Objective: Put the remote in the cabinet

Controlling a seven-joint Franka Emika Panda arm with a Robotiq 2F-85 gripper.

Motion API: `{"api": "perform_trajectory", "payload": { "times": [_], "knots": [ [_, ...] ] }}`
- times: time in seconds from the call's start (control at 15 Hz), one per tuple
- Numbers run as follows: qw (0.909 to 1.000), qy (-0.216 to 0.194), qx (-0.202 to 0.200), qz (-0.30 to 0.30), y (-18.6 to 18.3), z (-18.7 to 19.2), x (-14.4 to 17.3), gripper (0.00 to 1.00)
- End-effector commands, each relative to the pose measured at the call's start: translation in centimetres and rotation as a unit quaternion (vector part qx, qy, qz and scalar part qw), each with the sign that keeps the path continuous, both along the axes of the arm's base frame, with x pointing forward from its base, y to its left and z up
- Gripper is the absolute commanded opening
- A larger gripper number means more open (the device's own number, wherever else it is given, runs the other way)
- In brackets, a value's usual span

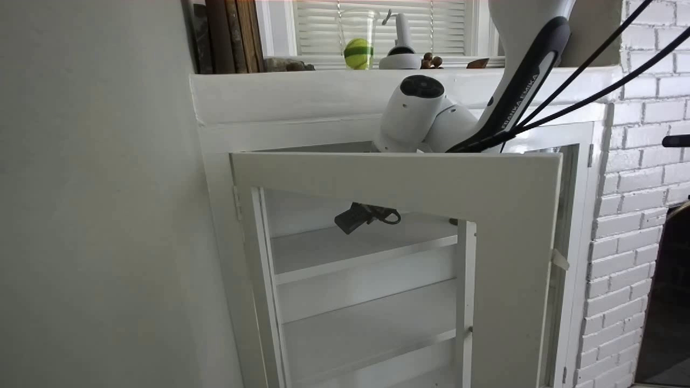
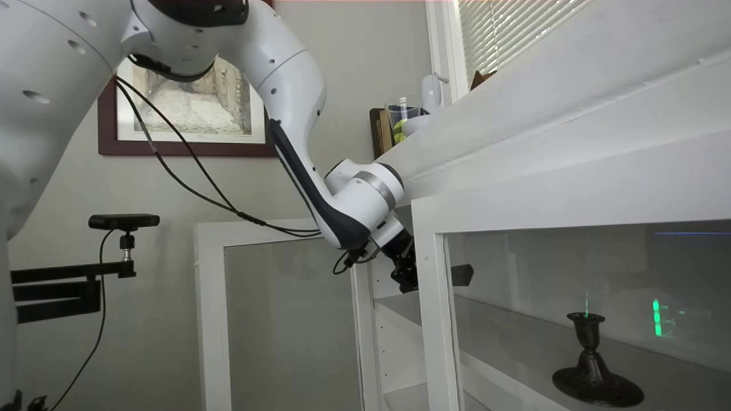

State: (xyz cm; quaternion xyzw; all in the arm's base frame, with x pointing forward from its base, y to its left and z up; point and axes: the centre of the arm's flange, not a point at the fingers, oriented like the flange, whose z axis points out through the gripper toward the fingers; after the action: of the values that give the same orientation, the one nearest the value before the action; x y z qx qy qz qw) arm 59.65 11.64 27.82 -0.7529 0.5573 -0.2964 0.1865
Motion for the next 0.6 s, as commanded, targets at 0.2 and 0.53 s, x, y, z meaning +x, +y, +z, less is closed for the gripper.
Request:
{"api": "perform_trajectory", "payload": {
  "times": [0.2, 0.53],
  "knots": [
    [0.9994, 0.004, 0.029, 0.019, 0.6, -3.1, -1.0, 0.30],
    [0.9993, 0.016, 0.028, 0.017, 0.5, -4.6, -1.2, 0.30]
  ]
}}
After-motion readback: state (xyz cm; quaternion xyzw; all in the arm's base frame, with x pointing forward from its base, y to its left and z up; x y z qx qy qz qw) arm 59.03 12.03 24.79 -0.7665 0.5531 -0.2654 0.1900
